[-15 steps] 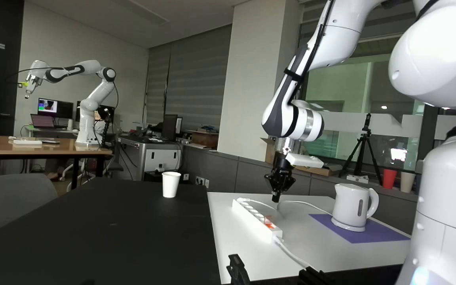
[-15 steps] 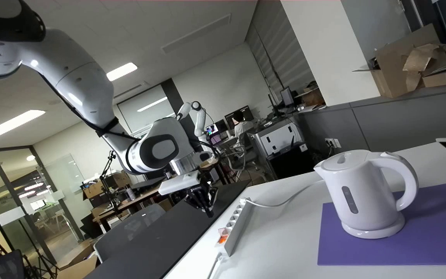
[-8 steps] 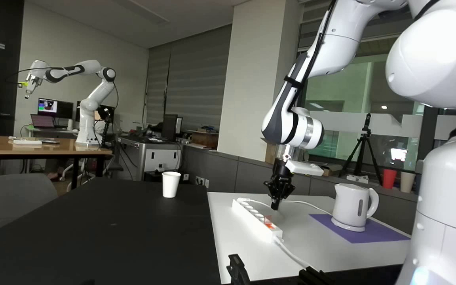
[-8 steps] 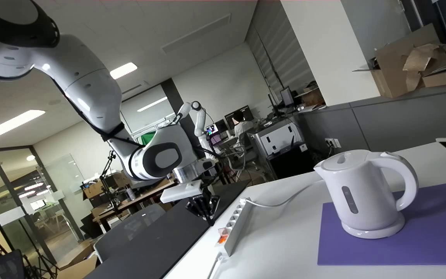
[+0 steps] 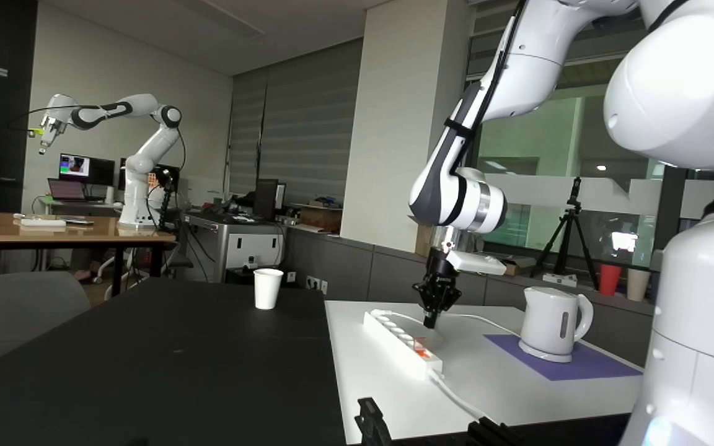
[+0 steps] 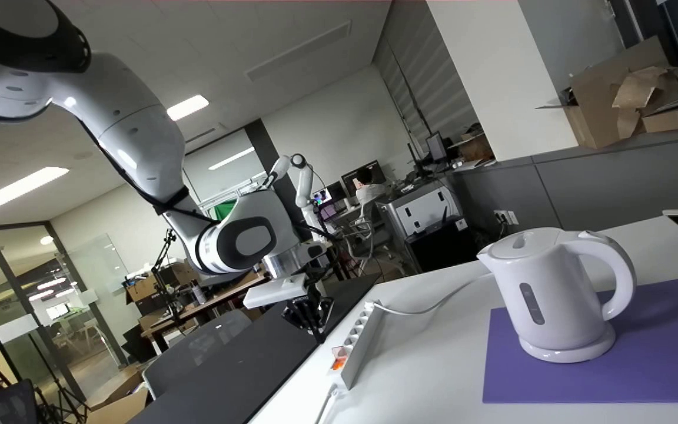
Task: Turn on the extension cable
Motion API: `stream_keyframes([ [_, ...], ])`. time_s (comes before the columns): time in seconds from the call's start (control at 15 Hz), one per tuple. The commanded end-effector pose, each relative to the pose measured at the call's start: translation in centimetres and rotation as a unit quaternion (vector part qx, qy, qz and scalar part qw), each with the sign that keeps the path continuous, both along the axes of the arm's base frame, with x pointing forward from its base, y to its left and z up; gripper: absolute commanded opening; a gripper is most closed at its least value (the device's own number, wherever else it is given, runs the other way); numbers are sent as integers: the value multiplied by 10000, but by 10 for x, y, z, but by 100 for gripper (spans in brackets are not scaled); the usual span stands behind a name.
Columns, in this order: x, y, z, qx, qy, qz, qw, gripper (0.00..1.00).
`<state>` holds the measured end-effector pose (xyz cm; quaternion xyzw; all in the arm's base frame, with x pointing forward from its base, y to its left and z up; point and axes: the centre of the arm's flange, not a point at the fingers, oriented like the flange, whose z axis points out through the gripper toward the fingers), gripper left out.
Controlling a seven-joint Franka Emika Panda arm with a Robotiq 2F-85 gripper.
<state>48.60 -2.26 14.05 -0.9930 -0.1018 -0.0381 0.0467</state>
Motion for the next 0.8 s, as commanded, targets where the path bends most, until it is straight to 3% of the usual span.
stream_keyframes([
  [0.0, 0, 0, 0, 0, 0, 1, 10000, 1],
  [0.73, -5, -6, -37, 118, 299, -51, 9995, 0],
])
